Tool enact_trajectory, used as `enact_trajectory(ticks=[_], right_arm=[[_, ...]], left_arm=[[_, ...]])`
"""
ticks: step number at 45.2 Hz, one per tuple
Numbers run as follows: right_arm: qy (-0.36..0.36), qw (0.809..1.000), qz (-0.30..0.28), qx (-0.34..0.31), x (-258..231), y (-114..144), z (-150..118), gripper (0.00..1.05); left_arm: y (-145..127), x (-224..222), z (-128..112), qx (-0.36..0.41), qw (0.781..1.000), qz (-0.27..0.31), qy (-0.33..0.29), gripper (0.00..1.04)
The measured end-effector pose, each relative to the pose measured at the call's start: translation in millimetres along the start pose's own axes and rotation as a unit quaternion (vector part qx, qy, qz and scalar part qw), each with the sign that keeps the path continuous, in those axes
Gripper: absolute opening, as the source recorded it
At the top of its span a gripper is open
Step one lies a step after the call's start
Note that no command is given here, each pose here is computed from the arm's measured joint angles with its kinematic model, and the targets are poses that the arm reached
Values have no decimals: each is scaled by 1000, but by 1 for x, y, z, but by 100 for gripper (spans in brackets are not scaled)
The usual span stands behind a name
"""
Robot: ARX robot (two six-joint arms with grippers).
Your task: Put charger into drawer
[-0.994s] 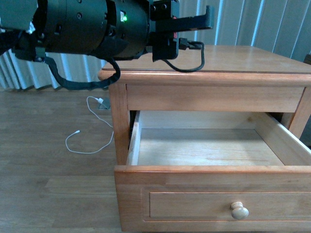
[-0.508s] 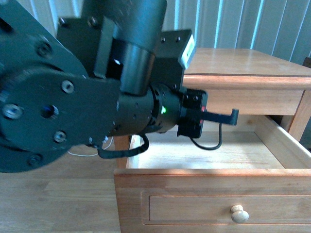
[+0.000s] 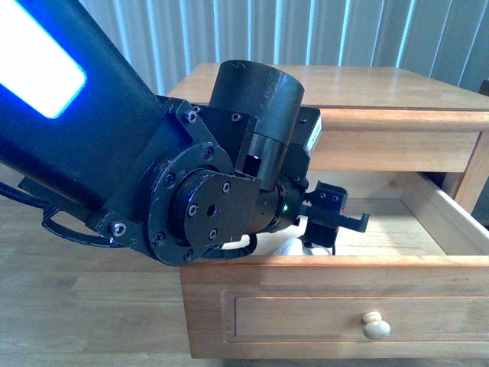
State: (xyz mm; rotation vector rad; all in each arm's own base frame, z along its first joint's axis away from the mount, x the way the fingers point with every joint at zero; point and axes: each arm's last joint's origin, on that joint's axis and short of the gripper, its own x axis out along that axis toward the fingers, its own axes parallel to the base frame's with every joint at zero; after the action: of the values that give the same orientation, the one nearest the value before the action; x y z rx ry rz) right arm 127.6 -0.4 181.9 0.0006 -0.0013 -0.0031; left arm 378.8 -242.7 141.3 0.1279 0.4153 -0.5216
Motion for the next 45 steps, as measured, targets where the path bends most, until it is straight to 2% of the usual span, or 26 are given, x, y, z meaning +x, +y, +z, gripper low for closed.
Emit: enact_trajectory(ticks=[5,8,10,16,27,34,41,45], right_arm=[[0,1000,0,0,0,0,0,96],[0,1000,0,0,0,0,0,96],[0,1000,0,0,0,0,0,96],[0,1000,0,0,0,0,0,96],[0,1000,0,0,0,0,0,96],[0,1000,0,0,0,0,0,96],[0,1000,0,0,0,0,0,96],[0,1000,0,0,0,0,0,96]], left_arm=[[5,-16,9,-3,999,25,-24,81],[14,-39,22,-11,997,47,-53,95],[20,-53,30,-14,995,64,-69,100],[40,-101,49,-31,987,110,-114,99],[59,-178,52,-58,969,177,-161,99],[59,-248,32,-80,951,233,-188,99],[66,-279,5,-124,929,289,-195,99],[68,-286,3,-139,921,300,-208,99]])
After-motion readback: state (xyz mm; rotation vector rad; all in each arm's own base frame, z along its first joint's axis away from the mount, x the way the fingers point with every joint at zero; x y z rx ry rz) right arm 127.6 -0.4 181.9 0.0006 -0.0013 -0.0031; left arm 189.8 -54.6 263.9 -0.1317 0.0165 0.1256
